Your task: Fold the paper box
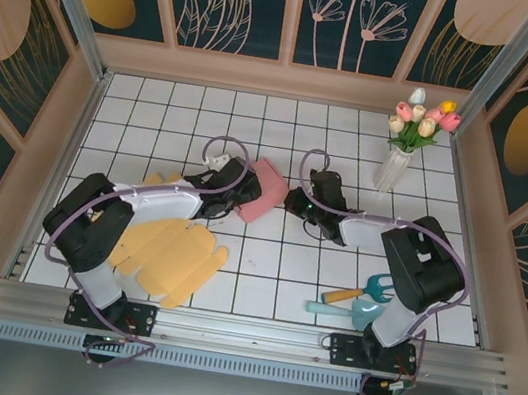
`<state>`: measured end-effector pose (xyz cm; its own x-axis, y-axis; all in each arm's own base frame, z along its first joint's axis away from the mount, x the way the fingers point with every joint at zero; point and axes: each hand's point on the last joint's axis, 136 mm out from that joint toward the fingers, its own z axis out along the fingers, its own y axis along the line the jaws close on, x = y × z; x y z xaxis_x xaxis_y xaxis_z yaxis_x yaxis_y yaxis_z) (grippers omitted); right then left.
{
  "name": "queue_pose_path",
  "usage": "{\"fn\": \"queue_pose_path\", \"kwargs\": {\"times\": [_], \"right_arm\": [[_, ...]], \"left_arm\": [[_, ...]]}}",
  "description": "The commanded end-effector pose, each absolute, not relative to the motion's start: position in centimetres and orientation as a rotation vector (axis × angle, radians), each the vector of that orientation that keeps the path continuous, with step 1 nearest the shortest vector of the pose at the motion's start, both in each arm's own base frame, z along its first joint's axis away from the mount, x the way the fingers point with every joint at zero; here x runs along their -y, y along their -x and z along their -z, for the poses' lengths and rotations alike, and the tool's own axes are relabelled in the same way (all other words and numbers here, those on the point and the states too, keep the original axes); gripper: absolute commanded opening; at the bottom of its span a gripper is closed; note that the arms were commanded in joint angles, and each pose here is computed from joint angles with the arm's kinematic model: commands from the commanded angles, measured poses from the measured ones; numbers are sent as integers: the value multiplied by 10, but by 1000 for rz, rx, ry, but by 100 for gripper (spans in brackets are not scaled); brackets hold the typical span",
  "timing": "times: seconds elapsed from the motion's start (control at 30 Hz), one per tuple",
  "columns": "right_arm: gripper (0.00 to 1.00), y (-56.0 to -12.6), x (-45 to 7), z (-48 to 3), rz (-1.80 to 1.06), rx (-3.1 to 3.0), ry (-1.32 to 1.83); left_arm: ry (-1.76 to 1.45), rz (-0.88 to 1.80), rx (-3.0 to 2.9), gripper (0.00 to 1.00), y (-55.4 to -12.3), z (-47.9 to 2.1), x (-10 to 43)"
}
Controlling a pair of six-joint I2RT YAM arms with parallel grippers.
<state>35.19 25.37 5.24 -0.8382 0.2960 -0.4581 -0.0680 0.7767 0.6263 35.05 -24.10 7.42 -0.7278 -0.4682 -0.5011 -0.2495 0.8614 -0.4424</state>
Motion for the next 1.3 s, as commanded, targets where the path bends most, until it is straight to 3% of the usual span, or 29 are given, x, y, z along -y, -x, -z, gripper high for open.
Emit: {"fn": "queue_pose_path", "kwargs": {"times": [0.0,0.13,0.27,0.43,0.6,0.9,1.27], "right_arm": [[0,-356,-250,-45,-942,-2455,-189],[0,-364,-243,-37,-972,-2479,-218],[0,-368,-240,-32,-1013,-2492,-230],[0,-369,-245,-28,-1045,-2509,-218],[0,-374,-248,-22,-1035,-2542,-213],[0,-379,-252,-6,-1007,-2593,-193],[0,-379,-273,0,-1013,-2627,-138]], "left_arm": [[276,491,-2318,87,-362,-113,249],[-4,475,-2222,88,-386,-148,259],[-82,517,-2262,84,-418,-144,257],[-79,516,-2342,82,-458,-109,249],[-105,608,-2423,70,-474,-65,261],[-120,1073,-2413,56,-444,-42,311],[-255,1290,-2403,56,-380,-51,381]]}}
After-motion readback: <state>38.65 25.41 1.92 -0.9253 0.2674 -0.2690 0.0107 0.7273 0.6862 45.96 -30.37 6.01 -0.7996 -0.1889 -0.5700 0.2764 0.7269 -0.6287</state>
